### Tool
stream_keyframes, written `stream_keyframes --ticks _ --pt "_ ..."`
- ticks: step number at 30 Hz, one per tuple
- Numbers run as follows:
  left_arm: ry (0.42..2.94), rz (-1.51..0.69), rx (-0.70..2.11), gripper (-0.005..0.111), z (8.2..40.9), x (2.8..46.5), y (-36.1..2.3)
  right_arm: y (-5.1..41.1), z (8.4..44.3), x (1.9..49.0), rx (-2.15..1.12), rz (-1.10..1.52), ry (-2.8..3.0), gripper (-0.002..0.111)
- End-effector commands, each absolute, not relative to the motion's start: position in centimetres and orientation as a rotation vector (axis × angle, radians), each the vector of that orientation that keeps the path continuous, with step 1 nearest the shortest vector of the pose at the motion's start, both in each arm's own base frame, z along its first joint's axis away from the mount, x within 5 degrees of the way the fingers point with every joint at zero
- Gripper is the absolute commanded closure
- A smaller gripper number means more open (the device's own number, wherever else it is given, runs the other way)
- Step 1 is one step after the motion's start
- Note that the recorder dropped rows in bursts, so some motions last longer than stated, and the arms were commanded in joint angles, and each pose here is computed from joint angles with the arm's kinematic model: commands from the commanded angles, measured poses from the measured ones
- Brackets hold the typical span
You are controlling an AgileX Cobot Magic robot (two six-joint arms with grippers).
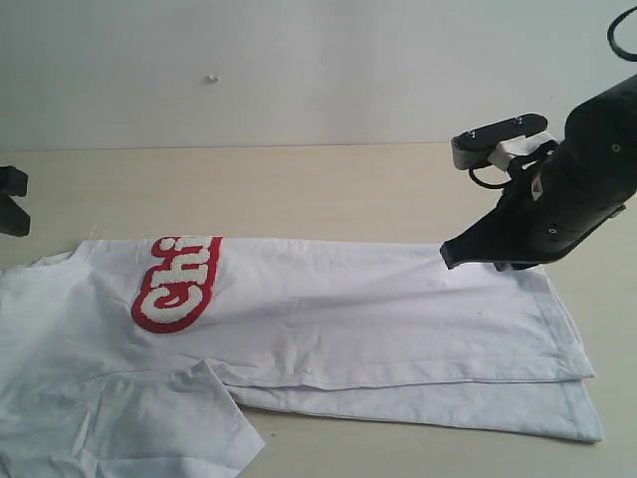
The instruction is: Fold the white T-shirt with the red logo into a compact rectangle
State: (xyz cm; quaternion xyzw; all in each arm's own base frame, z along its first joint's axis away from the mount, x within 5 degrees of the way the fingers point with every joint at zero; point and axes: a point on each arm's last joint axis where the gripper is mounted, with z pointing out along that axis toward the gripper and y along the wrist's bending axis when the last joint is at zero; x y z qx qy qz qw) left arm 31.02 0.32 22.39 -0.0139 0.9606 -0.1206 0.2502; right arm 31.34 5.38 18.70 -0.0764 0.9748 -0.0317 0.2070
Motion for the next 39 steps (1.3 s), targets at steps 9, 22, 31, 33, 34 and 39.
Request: stream_keyframes --ticks 9,22,31,33,34,39 --pt "2.667 -0.423 -0.186 0.061 19.6 21.8 -0.8 5.1 19.2 26.4 -0.176 0.046 2.766 0.108" --pt "2.832 -0.681 -0.499 0.044 15.8 14.9 -2.6 5.0 20.1 21.7 -0.170 0.179 2.735 0.108" --pt "2.882 -0.462 -0.573 0.031 14.0 15.6 -1.2 5.3 20.1 21.6 -0.188 0.226 2.728 0.108" --pt "2.886 -0.444 -0.583 0.028 13.6 15.8 -1.1 5.3 20.1 21.6 -0.188 0.226 2.728 0.108" --pt "2.883 -0.432 -0.589 0.029 13.4 15.9 -1.0 5.3 20.1 21.6 -0.188 0.226 2.728 0.108" --pt "2.869 -0.410 -0.612 0.029 12.6 16.6 -0.8 5.4 20.1 21.6 -0.197 0.238 2.726 0.108"
